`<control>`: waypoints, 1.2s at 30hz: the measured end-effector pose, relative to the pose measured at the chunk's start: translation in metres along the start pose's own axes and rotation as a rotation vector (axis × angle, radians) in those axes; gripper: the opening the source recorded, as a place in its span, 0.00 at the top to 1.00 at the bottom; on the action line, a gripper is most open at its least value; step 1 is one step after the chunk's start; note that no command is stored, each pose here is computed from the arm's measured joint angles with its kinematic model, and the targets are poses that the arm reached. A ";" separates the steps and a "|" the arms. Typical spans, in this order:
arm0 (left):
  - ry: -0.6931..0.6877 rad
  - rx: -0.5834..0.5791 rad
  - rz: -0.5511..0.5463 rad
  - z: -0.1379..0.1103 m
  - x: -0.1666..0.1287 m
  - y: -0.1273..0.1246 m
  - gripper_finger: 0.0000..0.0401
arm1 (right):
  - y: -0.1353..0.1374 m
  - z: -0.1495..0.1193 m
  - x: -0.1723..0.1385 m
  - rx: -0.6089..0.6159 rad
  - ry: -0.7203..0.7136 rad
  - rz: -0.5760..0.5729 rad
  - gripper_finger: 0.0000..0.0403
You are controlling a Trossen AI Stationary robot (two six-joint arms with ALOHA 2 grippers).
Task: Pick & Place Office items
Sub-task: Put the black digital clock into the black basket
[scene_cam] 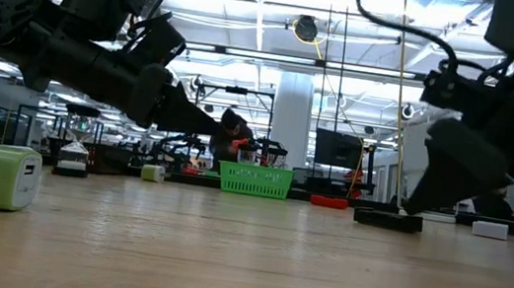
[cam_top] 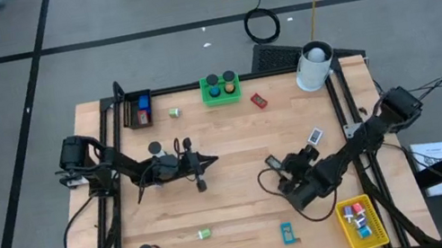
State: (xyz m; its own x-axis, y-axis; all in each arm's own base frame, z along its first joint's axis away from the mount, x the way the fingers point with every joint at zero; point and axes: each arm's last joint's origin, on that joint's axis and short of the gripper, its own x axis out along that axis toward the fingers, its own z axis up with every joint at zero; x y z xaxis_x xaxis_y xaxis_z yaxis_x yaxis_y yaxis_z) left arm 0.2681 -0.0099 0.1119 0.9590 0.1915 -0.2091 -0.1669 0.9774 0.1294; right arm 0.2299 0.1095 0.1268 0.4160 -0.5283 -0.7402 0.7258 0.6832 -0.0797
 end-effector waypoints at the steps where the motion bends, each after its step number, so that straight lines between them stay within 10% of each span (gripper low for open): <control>1: 0.000 0.000 0.000 0.000 0.000 0.000 0.98 | -0.001 0.000 -0.002 0.012 -0.010 0.004 0.16; 20: -0.003 -0.080 -0.046 0.001 0.000 -0.001 0.86 | -0.024 -0.016 0.036 0.066 -0.134 0.171 0.18; 36: 0.089 -0.306 -0.171 0.023 0.036 0.005 0.75 | -0.026 -0.016 0.039 -0.162 -0.094 0.221 0.63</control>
State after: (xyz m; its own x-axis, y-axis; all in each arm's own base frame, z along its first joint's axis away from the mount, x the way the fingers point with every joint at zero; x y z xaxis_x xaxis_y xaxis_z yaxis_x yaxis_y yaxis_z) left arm 0.3072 -0.0001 0.1274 0.9574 0.0166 -0.2883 -0.0796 0.9749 -0.2080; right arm 0.2187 0.0797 0.0898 0.6088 -0.3965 -0.6871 0.5177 0.8549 -0.0347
